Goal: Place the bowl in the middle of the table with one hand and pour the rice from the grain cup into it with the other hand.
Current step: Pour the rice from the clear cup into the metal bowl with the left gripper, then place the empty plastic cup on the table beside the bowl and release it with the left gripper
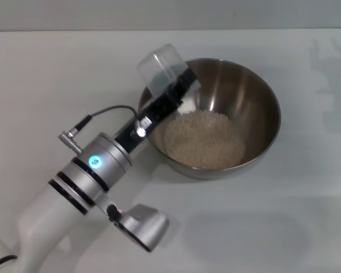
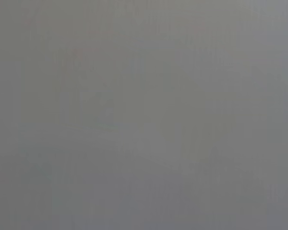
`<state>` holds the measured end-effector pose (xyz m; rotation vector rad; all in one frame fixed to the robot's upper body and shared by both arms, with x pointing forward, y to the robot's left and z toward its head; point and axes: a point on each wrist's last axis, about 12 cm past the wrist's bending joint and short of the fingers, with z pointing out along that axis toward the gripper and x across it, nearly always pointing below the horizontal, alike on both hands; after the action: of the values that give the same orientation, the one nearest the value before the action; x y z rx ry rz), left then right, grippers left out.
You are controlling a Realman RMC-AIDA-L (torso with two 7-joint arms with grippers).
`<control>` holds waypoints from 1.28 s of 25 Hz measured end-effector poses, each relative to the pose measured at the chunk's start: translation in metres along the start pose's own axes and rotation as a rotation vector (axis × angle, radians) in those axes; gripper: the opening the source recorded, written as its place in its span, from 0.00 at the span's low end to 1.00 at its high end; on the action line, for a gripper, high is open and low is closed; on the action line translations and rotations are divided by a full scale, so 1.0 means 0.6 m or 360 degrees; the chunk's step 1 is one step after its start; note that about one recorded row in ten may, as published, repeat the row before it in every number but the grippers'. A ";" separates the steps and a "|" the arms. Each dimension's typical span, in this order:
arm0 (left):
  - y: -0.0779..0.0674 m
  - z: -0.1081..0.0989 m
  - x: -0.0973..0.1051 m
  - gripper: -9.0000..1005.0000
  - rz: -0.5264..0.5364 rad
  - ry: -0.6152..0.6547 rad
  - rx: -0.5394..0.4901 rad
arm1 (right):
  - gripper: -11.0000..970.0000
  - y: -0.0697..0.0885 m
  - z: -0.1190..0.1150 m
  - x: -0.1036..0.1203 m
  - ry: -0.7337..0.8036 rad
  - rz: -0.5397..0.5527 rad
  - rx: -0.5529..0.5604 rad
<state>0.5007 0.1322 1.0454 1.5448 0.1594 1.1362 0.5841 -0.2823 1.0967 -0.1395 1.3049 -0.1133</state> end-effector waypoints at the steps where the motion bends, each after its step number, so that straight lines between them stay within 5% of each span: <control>1: -0.001 0.001 0.005 0.05 -0.0003 0.0020 0.0005 | 0.43 0.000 0.000 0.000 -0.0001 0.0000 0.0001; 5: -0.001 -0.004 -0.012 0.05 -0.0001 -0.0074 0.0003 | 0.43 -0.002 0.001 0.000 -0.0001 -0.0002 0.0001; 20: 0.005 0.001 0.005 0.05 -0.0096 0.0048 -0.0016 | 0.43 -0.009 -0.001 -0.001 -0.0003 0.0016 0.0028; 22: 0.006 -0.001 0.007 0.05 -0.0237 0.0078 -0.0013 | 0.43 -0.012 -0.001 0.000 -0.0003 0.0043 0.0035; 23: 0.007 -0.005 0.005 0.05 -0.0439 0.0096 -0.0015 | 0.43 -0.012 -0.001 0.000 -0.0002 0.0050 0.0038; 24: 0.007 -0.005 0.005 0.05 -0.0439 0.0096 -0.0015 | 0.43 -0.013 -0.001 0.000 -0.0001 0.0053 0.0040; 29: 0.014 -0.017 0.014 0.05 -0.1084 0.0222 -0.0092 | 0.43 -0.014 -0.002 0.001 0.0001 0.0055 0.0043; 32: 0.011 -0.022 0.052 0.06 -0.1552 0.0450 -0.0214 | 0.43 -0.013 -0.001 0.000 -0.0001 0.0056 0.0041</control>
<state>0.5043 0.1593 1.0666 0.9589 0.8994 0.5422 0.5834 -0.2900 1.0976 -0.0947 1.3041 -0.1000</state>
